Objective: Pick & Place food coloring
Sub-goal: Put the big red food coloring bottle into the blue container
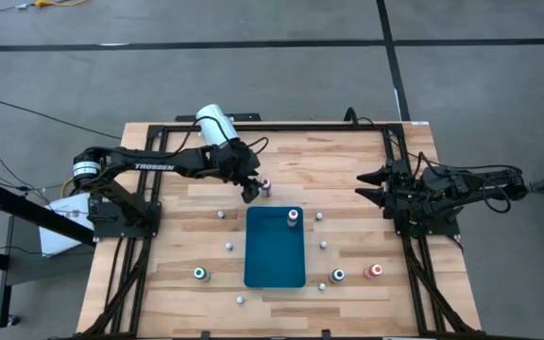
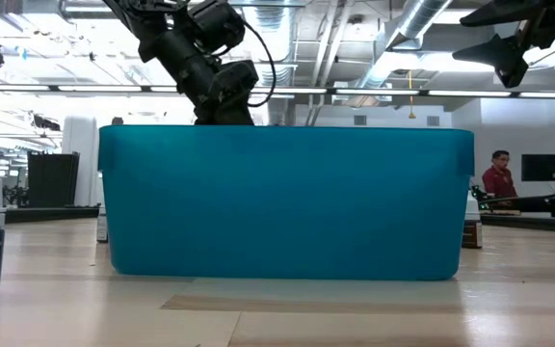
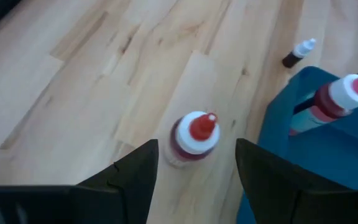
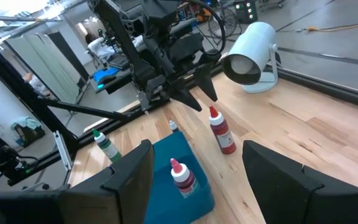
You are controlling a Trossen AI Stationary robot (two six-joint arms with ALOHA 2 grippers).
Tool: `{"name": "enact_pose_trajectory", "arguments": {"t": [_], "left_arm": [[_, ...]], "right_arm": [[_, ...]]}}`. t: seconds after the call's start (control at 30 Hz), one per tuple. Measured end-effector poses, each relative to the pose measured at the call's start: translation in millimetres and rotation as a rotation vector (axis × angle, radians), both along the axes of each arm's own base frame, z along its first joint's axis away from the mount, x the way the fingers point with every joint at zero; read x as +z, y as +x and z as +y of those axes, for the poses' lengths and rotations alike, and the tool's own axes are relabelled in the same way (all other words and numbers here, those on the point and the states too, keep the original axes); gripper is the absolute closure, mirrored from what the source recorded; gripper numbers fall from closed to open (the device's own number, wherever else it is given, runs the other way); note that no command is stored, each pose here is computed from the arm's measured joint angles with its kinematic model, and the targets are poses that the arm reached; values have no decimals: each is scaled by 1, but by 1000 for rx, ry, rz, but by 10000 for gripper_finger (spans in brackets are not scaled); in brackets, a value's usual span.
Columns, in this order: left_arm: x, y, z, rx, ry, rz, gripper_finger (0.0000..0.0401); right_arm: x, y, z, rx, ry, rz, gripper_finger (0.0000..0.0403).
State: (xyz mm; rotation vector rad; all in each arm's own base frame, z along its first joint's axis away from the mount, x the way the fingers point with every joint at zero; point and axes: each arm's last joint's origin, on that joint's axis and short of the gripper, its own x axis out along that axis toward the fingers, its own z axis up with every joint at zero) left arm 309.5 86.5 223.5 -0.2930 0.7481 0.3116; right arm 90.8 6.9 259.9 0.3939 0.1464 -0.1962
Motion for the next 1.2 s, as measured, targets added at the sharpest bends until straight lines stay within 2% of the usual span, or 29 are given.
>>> {"name": "enact_pose_trajectory", "arguments": {"t": [0.4, 0.67, 0.93, 1.2], "left_arm": [[-21, 7, 2, -23, -16, 64, 195], [-20, 7, 3, -43, 35, 69, 195], [-19, 8, 1, -89, 2, 56, 195], [-17, 11, 0, -104, 36, 19, 195]], "right_arm": [[1, 0, 0, -1, 4, -9, 168], [1, 0, 0, -4, 19, -10, 168], [1, 0, 0, -4, 19, -10, 168], [1, 0, 0, -3, 19, -10, 168]]}}
